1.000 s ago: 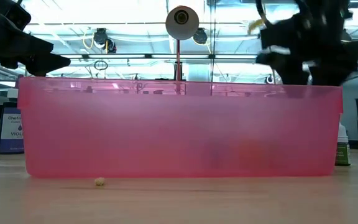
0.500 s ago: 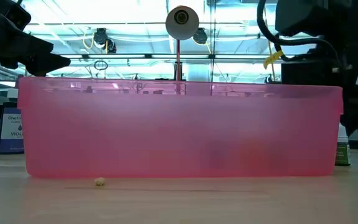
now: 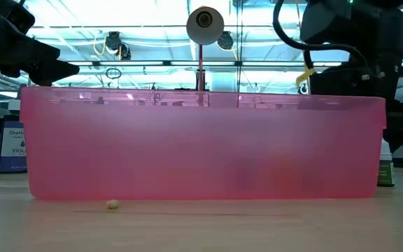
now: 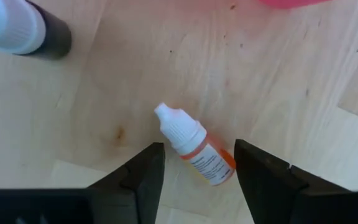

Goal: Pick & Place food coloring
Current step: Put the small yellow food coloring bottle into the pink container

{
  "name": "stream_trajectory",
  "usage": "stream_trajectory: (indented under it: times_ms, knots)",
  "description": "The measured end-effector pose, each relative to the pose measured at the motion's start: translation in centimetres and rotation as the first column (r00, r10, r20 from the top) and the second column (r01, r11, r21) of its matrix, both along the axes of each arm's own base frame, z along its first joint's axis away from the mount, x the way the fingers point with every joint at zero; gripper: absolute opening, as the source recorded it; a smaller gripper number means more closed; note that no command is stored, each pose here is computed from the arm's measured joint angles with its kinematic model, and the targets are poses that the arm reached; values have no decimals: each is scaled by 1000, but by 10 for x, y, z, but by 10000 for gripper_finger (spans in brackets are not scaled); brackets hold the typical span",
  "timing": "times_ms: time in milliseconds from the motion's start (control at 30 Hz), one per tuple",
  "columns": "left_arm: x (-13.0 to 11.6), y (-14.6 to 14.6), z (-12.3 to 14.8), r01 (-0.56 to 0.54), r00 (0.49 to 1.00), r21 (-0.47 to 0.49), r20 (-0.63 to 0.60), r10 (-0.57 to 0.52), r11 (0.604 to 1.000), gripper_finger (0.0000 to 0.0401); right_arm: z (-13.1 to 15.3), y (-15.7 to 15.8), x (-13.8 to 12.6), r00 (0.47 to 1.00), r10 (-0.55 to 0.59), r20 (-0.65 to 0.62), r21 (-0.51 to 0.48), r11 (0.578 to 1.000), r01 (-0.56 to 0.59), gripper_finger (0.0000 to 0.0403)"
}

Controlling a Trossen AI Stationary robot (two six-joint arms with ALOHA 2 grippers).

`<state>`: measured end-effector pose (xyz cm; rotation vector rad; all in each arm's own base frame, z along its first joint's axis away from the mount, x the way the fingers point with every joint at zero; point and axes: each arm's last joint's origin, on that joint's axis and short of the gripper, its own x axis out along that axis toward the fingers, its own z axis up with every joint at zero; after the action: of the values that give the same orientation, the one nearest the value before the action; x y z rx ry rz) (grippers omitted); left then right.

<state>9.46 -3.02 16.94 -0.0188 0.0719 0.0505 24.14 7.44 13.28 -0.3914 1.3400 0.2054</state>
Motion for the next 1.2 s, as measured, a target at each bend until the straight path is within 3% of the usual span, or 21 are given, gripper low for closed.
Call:
stream_trajectory:
  times_ms: [600, 933, 1067, 1200]
  knots:
    - [0, 0, 0, 0, 1000, 0, 0, 0, 1000, 305, 0, 2, 6, 999, 1, 54, 32, 999, -3, 179]
    - [0, 0, 0, 0, 1000, 0, 0, 0, 1000, 305, 0, 4, 7, 998, -19, 65, 71, 997, 14, 153]
    - [0, 0, 0, 0, 1000, 0, 0, 0, 1000, 305, 0, 4, 7, 998, -19, 63, 73, 997, 14, 129]
    - [0, 0, 0, 0, 1000, 0, 0, 0, 1000, 305, 0, 4, 7, 998, -17, 59, 83, 997, 12, 70]
